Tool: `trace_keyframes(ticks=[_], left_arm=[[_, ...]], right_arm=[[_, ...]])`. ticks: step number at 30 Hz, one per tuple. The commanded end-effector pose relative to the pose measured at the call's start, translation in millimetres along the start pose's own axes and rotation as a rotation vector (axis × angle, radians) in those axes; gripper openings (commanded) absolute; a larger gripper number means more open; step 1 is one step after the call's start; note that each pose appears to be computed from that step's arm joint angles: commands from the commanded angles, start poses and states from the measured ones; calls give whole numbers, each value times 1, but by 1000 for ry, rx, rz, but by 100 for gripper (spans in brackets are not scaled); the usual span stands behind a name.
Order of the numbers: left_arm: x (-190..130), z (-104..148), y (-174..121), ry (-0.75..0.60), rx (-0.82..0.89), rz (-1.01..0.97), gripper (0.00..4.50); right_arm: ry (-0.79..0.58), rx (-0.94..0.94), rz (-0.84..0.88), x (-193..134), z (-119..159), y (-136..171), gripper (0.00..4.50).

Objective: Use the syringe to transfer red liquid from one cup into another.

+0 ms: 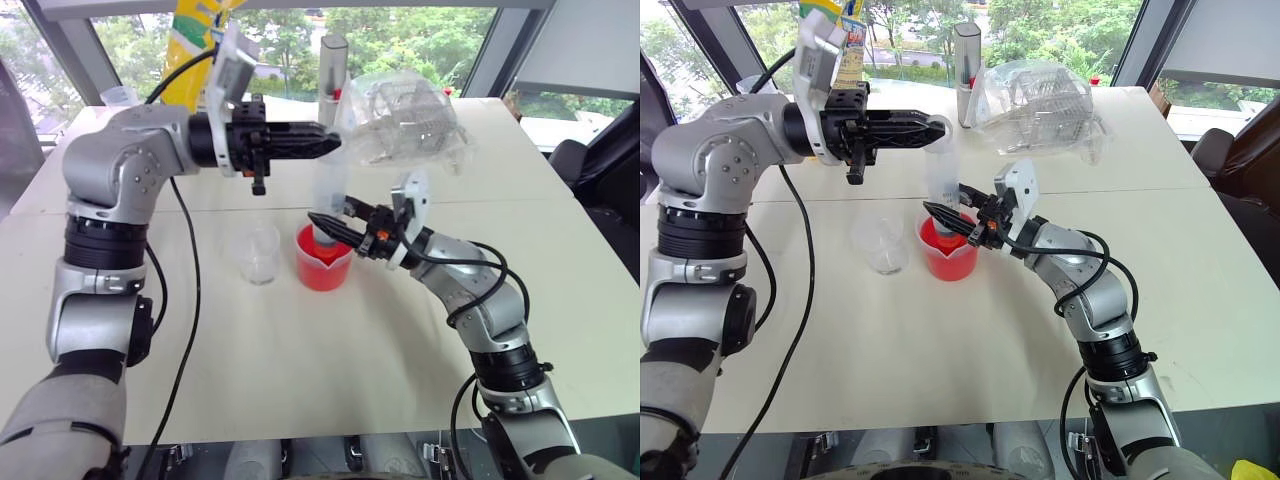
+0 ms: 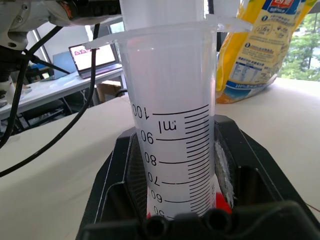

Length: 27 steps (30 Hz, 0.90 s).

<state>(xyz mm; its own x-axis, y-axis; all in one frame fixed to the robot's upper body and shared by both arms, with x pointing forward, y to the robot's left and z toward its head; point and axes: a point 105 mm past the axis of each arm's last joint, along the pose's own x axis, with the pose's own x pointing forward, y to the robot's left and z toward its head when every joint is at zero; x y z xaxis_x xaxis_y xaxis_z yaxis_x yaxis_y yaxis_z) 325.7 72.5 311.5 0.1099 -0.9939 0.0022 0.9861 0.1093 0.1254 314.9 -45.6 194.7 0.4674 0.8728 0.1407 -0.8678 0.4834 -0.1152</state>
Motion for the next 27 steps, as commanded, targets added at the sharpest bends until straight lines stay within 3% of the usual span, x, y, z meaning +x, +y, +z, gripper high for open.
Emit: trace_keyframes(ticks=[1, 5, 10, 11, 14, 19, 27], left_arm=[[-19, 71, -9, -179, 215, 48, 6], [-18, 68, -11, -168, 211, 39, 6], [-19, 51, -14, -103, 191, 22, 6], [-20, 47, -15, -93, 190, 18, 85], [-21, 39, -14, -66, 185, 29, 197], [-24, 31, -11, -42, 196, 58, 447], [-40, 40, -3, -86, 185, 134, 447]], right_arm=[[163, 87, 83, 0, -44, 20, 145], [143, 63, 67, 1, -37, 14, 145], [81, 11, 34, 2, -9, 2, 145], [74, 1, 34, 2, -5, 2, 145], [61, -24, 39, 2, 4, 2, 145], [37, -62, 44, 3, 18, 4, 145], [-15, -87, 14, 4, 39, -3, 145]])
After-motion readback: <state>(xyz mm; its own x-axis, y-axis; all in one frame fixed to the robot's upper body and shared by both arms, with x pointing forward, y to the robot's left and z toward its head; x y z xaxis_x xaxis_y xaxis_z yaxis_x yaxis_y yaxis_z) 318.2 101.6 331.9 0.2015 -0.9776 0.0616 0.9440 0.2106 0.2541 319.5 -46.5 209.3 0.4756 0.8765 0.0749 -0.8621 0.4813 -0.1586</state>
